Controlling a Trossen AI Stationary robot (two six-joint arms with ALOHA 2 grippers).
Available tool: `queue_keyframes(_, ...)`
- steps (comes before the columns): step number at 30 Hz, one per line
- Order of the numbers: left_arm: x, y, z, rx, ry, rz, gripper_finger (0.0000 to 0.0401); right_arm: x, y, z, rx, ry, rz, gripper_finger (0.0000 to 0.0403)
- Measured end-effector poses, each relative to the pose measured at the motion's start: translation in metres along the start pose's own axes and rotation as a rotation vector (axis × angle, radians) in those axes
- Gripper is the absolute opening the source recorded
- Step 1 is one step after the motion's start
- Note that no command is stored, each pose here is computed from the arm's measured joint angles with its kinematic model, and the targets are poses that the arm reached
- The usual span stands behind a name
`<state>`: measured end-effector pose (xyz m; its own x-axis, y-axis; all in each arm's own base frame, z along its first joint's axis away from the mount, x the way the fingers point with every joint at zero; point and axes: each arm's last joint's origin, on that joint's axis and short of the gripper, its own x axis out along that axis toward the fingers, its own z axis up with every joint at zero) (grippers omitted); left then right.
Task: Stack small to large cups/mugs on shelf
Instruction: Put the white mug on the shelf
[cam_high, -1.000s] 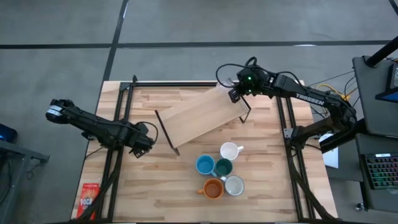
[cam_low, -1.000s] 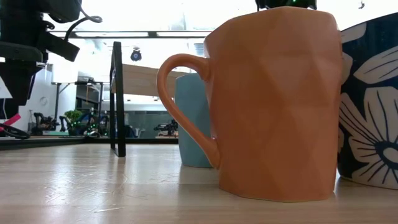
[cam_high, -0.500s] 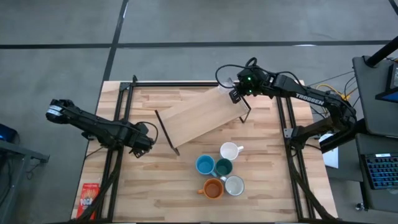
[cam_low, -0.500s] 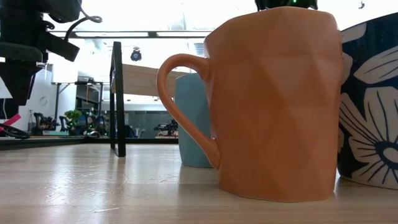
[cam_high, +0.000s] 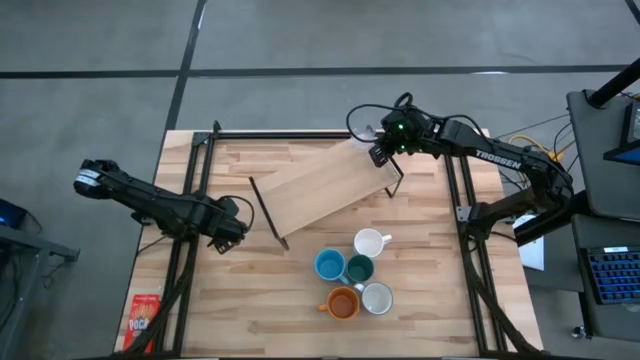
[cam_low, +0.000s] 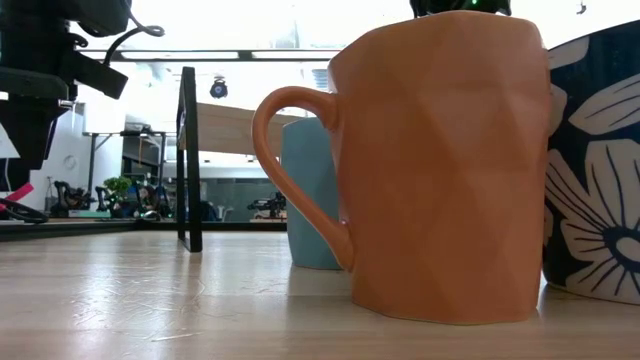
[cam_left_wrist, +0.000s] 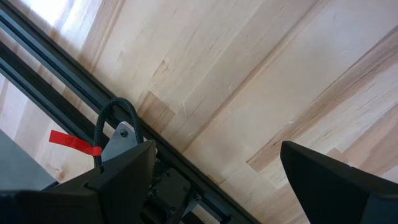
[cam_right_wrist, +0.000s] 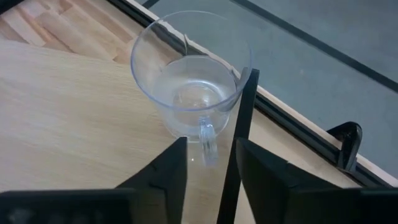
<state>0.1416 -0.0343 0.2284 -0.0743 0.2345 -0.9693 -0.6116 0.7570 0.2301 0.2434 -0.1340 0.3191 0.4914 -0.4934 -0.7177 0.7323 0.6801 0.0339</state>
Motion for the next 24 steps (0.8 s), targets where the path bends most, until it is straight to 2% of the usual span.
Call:
queue_keyframes(8, 0.000, 0.000, 0.000, 0.000, 0.000, 0.000, 0.0331, -0.014, -0.002, 0.005, 0.008, -0.052, 0.015, 0.0174)
queue_keyframes(16, 0.000, 0.000, 0.000, 0.003, 0.004, -0.002, 0.0331, -0.060, -0.010, 0.012, 0.021, -0.092, 0.026, 0.0180)
queue_keyframes(20, 0.000, 0.000, 0.000, 0.003, 0.004, -0.002, 0.0331, -0.079, -0.012, -0.003, 0.011, -0.052, 0.025, 0.0180)
queue_keyframes(24, 0.000, 0.000, 0.000, 0.003, 0.003, -0.001, 0.0331, -0.088, -0.010, -0.034, -0.030, 0.045, -0.001, 0.0179)
